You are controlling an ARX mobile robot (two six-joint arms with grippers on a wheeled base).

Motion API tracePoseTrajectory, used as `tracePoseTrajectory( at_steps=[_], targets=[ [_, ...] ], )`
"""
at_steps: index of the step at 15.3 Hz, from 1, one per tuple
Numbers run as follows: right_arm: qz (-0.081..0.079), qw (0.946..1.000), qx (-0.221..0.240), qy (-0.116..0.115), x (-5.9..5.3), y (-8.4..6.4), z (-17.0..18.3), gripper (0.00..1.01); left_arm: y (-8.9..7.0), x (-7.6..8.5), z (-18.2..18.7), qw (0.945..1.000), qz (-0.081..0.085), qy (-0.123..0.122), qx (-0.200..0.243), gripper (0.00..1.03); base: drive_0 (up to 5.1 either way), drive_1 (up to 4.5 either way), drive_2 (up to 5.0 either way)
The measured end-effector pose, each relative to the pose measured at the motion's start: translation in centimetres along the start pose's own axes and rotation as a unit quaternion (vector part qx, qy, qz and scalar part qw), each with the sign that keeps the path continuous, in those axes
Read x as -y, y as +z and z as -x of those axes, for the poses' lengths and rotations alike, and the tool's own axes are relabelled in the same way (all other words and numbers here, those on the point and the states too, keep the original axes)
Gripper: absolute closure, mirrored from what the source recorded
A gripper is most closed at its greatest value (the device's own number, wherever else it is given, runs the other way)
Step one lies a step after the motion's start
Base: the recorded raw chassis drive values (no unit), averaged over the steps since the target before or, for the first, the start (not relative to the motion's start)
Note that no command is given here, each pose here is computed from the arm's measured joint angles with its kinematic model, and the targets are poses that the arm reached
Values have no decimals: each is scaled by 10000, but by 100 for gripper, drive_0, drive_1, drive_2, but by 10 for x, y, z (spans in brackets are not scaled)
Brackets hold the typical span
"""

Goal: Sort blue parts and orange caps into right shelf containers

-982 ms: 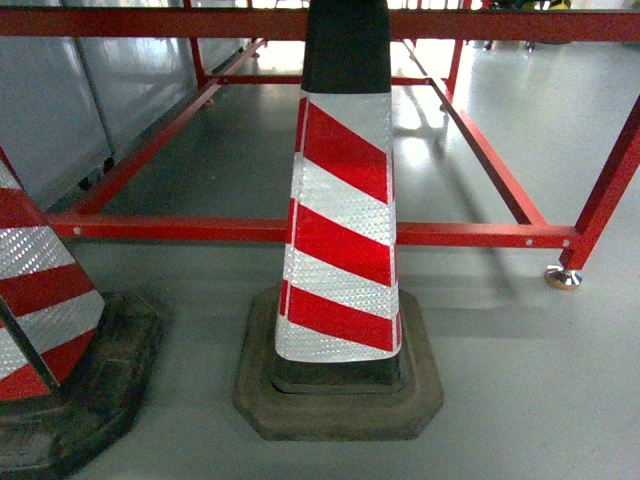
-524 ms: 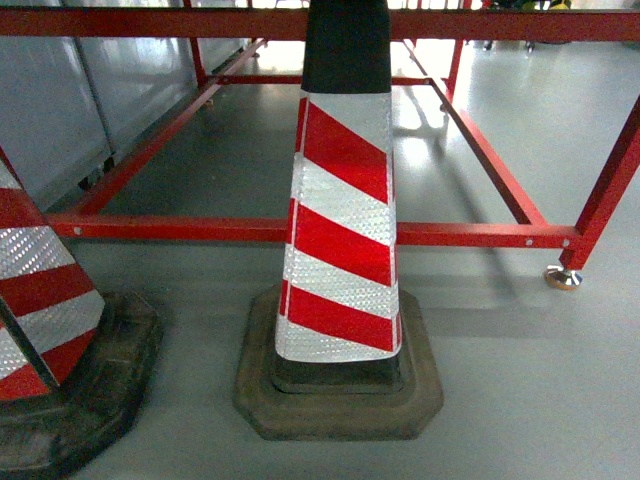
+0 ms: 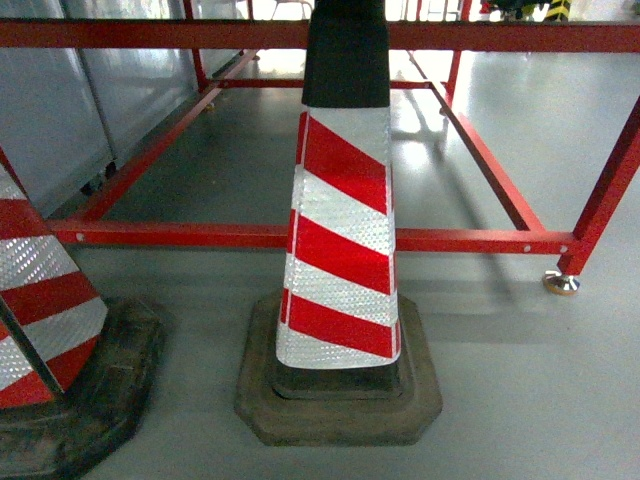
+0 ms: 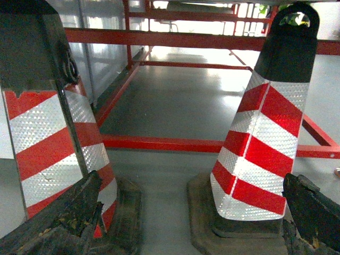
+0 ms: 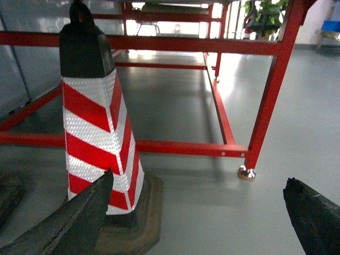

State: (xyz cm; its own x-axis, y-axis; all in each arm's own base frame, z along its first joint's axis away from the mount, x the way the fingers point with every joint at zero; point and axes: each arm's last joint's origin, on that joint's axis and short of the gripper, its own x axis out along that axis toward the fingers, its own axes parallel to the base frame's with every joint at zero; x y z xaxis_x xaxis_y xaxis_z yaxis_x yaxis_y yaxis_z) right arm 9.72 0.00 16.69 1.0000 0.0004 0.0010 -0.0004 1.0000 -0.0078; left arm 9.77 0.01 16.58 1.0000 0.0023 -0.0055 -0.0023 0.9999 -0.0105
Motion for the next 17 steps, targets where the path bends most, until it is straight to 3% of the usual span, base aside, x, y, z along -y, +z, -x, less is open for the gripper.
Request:
tracePoseTrajectory(
  at_steps=[17],
  targets=[
    [-42,10000,8,-4,0,0,0,3,0,0,0,10000,-55,-10,9,5,0,0,0]
  ],
)
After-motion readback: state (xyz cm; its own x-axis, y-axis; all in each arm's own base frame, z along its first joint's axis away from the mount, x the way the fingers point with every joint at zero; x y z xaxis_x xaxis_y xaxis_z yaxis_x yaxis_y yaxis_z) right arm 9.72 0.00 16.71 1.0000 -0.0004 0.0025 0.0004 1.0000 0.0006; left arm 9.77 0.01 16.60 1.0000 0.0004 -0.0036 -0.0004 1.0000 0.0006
